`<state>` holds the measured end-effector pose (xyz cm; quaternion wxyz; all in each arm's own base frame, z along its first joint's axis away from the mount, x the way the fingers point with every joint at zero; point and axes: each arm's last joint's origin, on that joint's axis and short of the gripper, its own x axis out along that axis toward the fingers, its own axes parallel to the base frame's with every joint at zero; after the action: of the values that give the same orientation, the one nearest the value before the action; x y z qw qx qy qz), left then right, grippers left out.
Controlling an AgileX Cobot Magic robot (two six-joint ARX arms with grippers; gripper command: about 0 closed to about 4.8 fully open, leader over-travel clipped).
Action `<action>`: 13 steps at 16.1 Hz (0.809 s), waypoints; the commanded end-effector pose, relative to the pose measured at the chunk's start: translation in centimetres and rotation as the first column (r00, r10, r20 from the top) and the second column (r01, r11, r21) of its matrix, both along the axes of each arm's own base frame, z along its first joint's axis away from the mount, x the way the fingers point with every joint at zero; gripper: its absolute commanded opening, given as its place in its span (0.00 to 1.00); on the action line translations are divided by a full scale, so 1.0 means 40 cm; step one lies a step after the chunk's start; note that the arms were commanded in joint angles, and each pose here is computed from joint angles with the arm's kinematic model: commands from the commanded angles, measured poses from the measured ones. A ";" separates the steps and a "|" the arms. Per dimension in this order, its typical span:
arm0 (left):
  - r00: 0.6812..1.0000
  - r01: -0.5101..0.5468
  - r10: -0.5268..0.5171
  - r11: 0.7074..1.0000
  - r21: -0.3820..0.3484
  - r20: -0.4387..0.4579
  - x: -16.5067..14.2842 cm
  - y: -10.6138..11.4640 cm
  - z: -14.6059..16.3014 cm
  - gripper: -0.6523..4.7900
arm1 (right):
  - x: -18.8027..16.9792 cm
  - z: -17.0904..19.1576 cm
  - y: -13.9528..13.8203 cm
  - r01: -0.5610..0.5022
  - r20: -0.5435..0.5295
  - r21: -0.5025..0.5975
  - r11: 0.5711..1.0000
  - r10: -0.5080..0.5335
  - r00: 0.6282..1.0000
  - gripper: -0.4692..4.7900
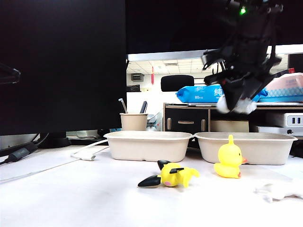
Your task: Put the dolls with similar colors into the same paper box, while dolls with different colors go into separate paper boxes.
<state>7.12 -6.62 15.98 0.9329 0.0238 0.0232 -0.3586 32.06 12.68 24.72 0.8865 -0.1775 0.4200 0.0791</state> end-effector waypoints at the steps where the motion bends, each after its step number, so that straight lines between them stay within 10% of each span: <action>1: 1.000 0.000 0.000 1.000 -0.007 0.007 0.000 0.000 0.003 0.11 | 0.022 -0.042 0.004 -0.012 -0.050 0.011 1.000 0.013 0.999 0.35; 6: 1.000 0.000 0.000 1.000 -0.006 0.006 0.000 0.000 0.003 0.11 | 0.037 -0.077 0.012 -0.020 -0.081 0.014 1.000 0.021 0.997 0.62; 13: 0.995 0.005 0.005 0.995 0.097 -0.103 0.014 -0.013 -0.028 0.11 | -0.073 0.023 0.060 -0.167 -0.173 0.180 0.969 0.198 0.965 0.63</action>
<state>7.59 -7.06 14.97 0.9291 0.0477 0.0815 -0.3576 29.89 14.80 25.07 0.8506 -0.1297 0.4708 0.1949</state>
